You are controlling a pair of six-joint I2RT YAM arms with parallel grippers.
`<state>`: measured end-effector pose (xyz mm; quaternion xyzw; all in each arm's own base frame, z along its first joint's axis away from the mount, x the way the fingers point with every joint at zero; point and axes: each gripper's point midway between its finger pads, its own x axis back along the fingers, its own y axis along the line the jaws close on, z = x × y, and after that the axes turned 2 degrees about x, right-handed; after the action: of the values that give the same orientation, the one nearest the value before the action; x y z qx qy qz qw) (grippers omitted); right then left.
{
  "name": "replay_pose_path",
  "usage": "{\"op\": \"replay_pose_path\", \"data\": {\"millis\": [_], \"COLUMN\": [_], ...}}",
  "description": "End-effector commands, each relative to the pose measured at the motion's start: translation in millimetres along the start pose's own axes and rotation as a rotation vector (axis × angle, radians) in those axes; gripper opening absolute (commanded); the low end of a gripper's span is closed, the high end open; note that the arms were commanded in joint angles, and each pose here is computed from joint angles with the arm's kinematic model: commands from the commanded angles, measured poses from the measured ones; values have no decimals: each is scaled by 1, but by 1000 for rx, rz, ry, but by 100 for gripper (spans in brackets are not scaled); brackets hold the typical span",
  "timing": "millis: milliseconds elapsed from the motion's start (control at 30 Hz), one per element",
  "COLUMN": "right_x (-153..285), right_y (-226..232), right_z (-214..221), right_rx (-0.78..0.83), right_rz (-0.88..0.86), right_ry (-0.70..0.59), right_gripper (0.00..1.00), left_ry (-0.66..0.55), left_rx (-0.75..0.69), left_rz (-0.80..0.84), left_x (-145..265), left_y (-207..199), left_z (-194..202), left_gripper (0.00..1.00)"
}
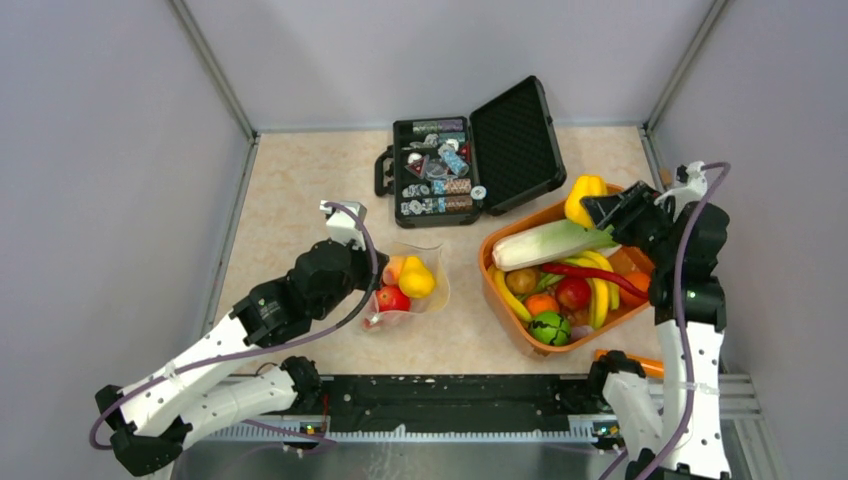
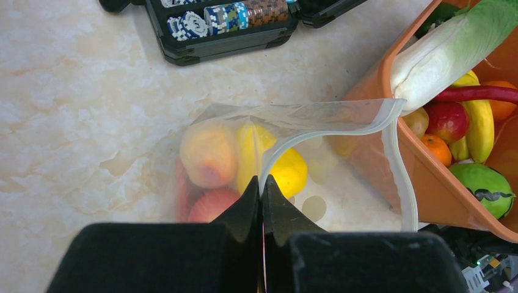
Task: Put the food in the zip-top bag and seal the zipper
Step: Pick up the fake vegetable from the bin, then place the fake vegetable in the zipper food storage bag.
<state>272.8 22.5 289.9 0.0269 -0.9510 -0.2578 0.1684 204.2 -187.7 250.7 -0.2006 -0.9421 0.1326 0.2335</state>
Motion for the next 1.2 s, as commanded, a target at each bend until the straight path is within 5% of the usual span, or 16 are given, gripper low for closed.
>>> {"op": "replay_pose_path", "data": {"millis": [0,500,1167], "right_x": [21,32,58], "right_y": [92,190,264], "right_z": [-7,72,141], "right_rx": [-115,84,333], "right_rz": [-509,-810,-961], "right_ry": [-5,262,406], "right_gripper": [13,14,15], "left_ry": [-59,-56,-45], "left_rx": [35,41,48], "left_rz": [40,37,43], "left_x": [1,0,-1], "left_y": [-11,-12,-15], "left_z": [-18,-19,-18], "left_gripper": [0,0,0]}}
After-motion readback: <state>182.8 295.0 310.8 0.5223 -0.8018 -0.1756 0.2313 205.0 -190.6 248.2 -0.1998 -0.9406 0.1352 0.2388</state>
